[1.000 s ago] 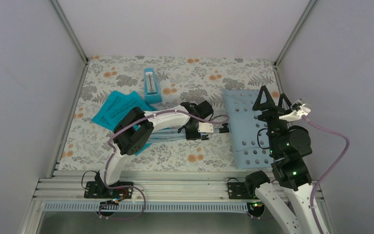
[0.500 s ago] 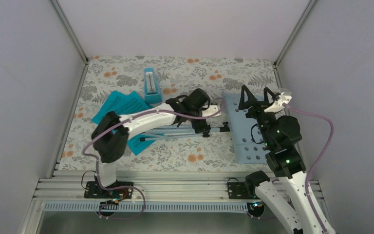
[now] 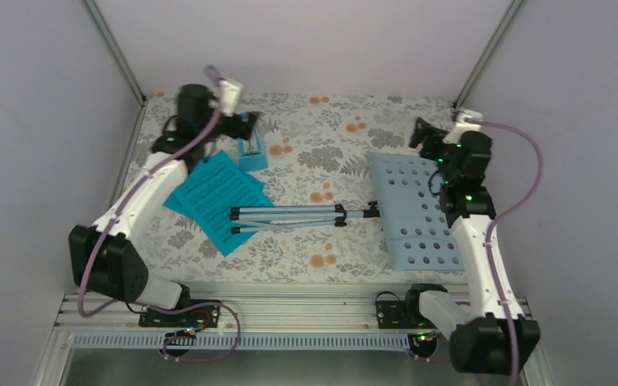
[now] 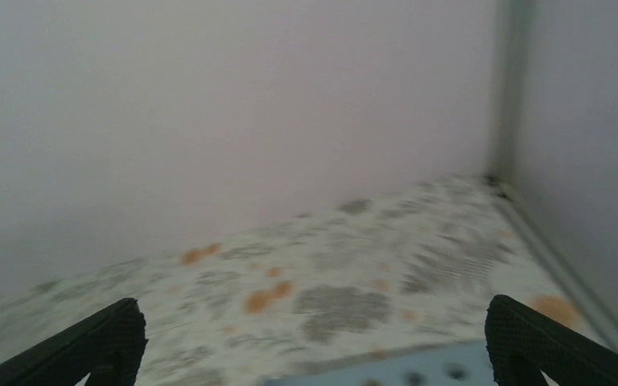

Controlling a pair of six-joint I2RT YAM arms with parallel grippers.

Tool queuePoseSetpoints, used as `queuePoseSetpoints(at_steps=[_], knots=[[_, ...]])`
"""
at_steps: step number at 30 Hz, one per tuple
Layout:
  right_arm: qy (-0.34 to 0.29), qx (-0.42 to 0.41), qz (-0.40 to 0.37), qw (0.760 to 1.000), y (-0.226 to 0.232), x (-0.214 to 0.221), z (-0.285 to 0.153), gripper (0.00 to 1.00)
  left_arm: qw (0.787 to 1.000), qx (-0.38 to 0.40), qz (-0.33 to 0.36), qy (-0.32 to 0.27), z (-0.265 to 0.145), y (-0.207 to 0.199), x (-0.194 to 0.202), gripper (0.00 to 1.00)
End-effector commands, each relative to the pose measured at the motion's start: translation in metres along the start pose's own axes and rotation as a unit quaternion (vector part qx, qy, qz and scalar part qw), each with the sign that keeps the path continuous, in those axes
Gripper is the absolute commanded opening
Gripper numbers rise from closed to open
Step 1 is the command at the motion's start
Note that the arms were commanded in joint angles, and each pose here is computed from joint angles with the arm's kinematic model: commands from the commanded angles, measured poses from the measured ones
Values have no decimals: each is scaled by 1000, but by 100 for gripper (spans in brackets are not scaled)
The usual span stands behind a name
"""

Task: Pack up the instrument practice props

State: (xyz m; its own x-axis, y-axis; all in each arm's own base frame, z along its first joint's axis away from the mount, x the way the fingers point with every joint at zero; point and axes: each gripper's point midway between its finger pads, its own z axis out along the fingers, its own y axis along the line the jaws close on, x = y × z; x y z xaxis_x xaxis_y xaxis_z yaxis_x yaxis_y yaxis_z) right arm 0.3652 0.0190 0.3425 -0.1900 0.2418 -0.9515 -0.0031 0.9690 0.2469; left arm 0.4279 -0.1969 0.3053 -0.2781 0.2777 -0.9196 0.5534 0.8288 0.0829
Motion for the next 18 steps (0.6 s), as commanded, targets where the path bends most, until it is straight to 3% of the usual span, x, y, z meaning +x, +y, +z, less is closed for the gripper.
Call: queuePoseSetpoints(at_steps=[1, 5, 9, 12, 14, 18], knots=[[13, 0, 62, 998, -60, 22, 13, 100, 984, -112, -132, -46, -56, 109, 21, 100], [-15, 36, 19, 999, -89, 51, 24, 99, 942, -237, -218, -97, -120, 187, 68, 100], [-90, 52, -13, 994, -101, 72, 12, 100, 892, -357, -254, -114, -161, 217, 130, 100], [-133, 36, -21, 990, -99, 92, 1, 100, 885, -372, -254, -117, -156, 205, 180, 100], [-126, 40, -22, 991, -103, 106, 4, 100, 888, -361, -259, -117, -148, 195, 203, 100], [-112, 47, -24, 992, -107, 120, 10, 100, 901, -340, -242, -122, -137, 180, 218, 100]])
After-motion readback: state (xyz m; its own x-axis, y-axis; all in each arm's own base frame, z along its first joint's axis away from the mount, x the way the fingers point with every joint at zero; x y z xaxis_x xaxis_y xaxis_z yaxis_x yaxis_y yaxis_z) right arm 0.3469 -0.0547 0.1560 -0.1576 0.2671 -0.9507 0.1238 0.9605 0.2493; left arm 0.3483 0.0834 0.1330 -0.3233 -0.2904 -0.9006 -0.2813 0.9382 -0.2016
